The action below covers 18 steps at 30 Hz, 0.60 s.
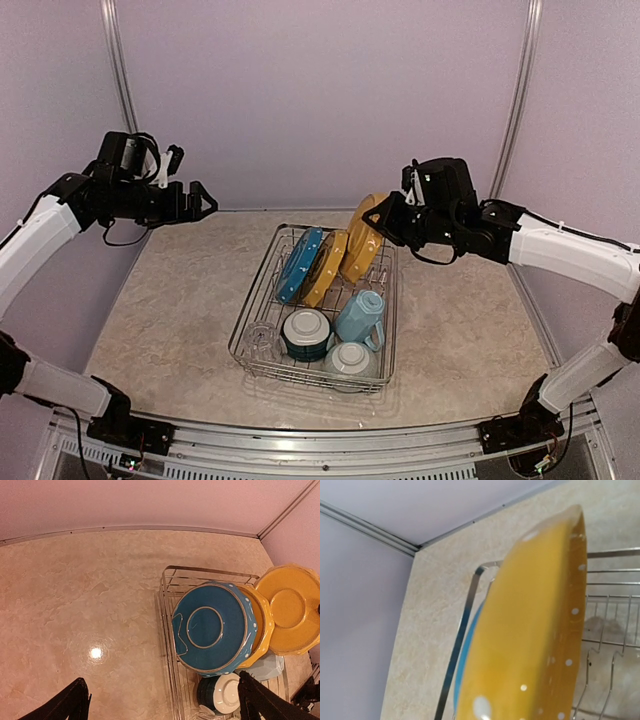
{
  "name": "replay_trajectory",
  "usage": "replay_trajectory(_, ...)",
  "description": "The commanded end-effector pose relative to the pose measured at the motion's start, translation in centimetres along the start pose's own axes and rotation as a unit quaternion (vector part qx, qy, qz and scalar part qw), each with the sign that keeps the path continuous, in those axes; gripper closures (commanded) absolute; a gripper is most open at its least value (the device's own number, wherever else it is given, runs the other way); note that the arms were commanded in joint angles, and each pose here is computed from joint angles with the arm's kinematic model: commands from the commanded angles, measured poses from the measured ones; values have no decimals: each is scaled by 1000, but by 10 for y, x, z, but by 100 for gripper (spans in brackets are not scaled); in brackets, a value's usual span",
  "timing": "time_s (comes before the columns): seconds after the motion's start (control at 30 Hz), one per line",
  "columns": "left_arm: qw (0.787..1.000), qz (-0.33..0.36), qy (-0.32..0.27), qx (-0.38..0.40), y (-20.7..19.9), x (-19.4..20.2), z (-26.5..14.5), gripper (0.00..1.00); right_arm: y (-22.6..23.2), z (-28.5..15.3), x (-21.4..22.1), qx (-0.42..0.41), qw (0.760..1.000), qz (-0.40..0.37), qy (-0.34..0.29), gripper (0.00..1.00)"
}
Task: Unload the mixed dishes from the dish rack
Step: Grab the plate from the dish rack.
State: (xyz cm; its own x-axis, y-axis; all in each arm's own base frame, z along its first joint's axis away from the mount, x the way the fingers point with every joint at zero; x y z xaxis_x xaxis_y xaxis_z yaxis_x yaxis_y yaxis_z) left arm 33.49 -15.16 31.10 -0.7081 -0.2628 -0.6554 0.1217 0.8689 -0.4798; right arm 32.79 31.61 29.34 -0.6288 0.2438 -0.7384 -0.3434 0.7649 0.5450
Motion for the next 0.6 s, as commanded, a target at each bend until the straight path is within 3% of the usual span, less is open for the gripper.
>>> replay_trajectory(0.0,1000,-14,7,-1,9,-1,8,1,34,-35,-50,-66,993,-18,-95,100)
replay_trajectory(0.57,999,-29,0,14,9,-6,3,1,32,-69,-64,-68,988,-39,-137,100)
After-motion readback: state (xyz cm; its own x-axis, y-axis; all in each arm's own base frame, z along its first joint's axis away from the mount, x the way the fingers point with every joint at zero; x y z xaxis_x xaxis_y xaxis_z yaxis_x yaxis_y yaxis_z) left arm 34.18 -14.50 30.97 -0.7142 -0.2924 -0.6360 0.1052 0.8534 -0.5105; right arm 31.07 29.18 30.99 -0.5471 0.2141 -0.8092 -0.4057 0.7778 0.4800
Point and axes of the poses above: each gripper's point midway between its finger pads, its own z axis out along the fingers, its own y axis along the line the jaws close on, x = y × z, the point moved 1 cm from there along -z, back along the fingers, and after that the axes turned 14 degrees about -z, right-handed, at the moved point
